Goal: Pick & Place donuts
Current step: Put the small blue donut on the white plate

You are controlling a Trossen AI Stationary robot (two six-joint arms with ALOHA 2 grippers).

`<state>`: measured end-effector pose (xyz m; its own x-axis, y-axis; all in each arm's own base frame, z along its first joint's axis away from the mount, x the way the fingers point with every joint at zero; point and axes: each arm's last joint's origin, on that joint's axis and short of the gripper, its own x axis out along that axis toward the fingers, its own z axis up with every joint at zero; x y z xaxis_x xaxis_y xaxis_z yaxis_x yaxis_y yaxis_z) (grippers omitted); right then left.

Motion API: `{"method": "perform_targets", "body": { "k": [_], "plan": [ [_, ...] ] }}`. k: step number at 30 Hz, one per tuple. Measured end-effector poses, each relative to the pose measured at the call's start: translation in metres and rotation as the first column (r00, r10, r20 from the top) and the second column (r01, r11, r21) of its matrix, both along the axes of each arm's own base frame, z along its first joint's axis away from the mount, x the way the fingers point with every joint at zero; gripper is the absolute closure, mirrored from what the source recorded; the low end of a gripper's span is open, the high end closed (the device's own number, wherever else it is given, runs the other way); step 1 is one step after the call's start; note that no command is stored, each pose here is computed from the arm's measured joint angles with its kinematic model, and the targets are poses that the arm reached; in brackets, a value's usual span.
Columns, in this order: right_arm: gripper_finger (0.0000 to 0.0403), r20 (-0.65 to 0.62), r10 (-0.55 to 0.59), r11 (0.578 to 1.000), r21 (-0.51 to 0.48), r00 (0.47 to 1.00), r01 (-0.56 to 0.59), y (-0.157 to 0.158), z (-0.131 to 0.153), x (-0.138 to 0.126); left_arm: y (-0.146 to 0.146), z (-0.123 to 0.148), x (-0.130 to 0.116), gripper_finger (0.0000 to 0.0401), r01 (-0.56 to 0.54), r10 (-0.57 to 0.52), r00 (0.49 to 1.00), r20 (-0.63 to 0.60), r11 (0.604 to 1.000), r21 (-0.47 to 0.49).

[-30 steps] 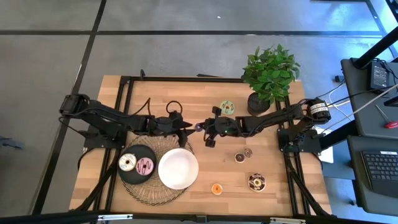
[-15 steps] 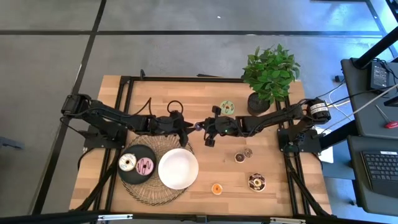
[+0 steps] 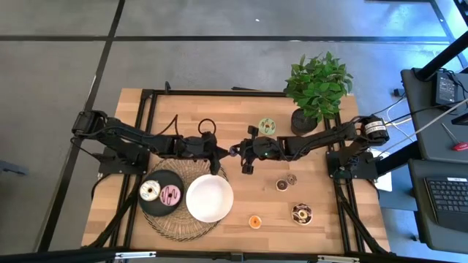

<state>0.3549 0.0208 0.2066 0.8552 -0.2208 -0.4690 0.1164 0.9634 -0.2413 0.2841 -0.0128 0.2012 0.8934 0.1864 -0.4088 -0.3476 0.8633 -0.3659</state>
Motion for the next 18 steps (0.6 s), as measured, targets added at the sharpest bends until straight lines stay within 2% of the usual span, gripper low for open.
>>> {"method": "perform_targets", "body": {
  "k": [3, 7, 10, 12, 15, 18],
  "plan": [
    [0.0287, -0.021, 0.0, 1.0, 0.01, 1.0, 0.0, 0.001, 0.004, -0.001, 0.0, 0.0, 0.0, 0.0389, 0.016, -0.016, 1.0, -0.002, 1.0, -0.008],
    [0.0244, -0.072, 0.005, 1.0, 0.026, 0.997, -0.003, 0.005, 0.018, -0.015, -0.001, -0.002, -0.001, 0.0389, 0.016, -0.017, 1.0, -0.023, 1.0, -0.012],
    [0.0224, -0.101, 0.003, 0.999, 0.043, 0.995, 0.002, 0.007, 0.033, -0.031, -0.007, -0.006, -0.004, 0.039, 0.11, -0.115, 0.991, -0.073, 0.991, -0.069],
    [0.0216, -0.109, -0.008, 0.998, 0.059, 0.994, 0.014, 0.006, 0.043, -0.041, -0.013, -0.009, -0.006, 0.039, 0.198, -0.216, 0.971, -0.102, 0.967, -0.158],
    [0.0209, -0.107, -0.026, 0.996, 0.079, 0.994, 0.034, 0.005, 0.053, -0.052, -0.024, -0.013, -0.011, 0.0389, 0.312, -0.364, 0.922, -0.134, 0.902, -0.297],
    [0.0208, -0.098, -0.033, 0.996, 0.075, 0.995, 0.041, 0.004, 0.058, -0.056, -0.035, -0.016, -0.015, 0.039, 0.354, -0.439, 0.884, -0.162, 0.854, -0.382]
  ]
}}
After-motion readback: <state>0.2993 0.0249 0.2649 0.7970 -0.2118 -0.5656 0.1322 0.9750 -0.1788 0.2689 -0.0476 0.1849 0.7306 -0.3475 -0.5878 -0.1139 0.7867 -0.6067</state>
